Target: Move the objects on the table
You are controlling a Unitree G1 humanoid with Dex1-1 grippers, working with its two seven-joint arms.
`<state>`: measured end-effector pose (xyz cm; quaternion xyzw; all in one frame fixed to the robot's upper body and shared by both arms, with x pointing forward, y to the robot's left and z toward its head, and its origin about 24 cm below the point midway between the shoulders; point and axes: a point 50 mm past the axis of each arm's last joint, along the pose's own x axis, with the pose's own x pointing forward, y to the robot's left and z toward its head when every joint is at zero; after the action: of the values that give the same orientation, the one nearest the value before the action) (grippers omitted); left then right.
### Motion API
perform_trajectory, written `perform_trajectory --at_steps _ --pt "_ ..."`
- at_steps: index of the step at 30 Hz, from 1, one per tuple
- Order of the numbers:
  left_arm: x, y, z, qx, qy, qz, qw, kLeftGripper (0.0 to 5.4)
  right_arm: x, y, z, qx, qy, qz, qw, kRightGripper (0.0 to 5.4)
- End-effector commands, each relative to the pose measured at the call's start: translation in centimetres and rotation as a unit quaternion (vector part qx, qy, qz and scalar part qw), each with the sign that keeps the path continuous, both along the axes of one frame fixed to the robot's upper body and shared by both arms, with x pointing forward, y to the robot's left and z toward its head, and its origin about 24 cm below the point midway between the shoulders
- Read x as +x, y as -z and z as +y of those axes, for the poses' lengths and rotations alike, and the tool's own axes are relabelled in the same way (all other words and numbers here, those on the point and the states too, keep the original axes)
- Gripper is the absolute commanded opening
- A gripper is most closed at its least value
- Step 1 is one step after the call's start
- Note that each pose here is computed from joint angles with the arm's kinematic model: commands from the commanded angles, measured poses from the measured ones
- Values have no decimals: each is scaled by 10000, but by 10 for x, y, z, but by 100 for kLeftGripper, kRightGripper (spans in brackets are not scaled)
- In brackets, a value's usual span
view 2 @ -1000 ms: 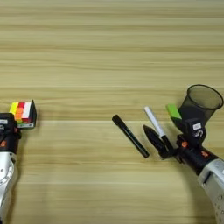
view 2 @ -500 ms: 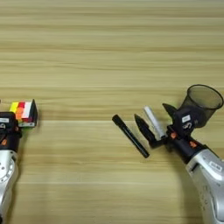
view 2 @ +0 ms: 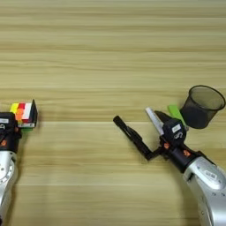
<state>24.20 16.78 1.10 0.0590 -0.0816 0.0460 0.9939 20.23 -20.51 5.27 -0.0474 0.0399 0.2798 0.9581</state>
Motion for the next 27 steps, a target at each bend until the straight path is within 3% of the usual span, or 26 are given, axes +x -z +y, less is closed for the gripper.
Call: perform_trajectory --at_steps 1,12,27 --pt "0 0 -2 42 26 5 10000 540 -5 7 4 -297 -252 133 9992 533" --pt "0 -1 -3 36 31 0 10000 540 -10 22 12 -438 -430 419 9972 533" --pt "-1 -2 -5 24 38 -12 10000 540 -5 40 5 -477 -210 745 9959 533"
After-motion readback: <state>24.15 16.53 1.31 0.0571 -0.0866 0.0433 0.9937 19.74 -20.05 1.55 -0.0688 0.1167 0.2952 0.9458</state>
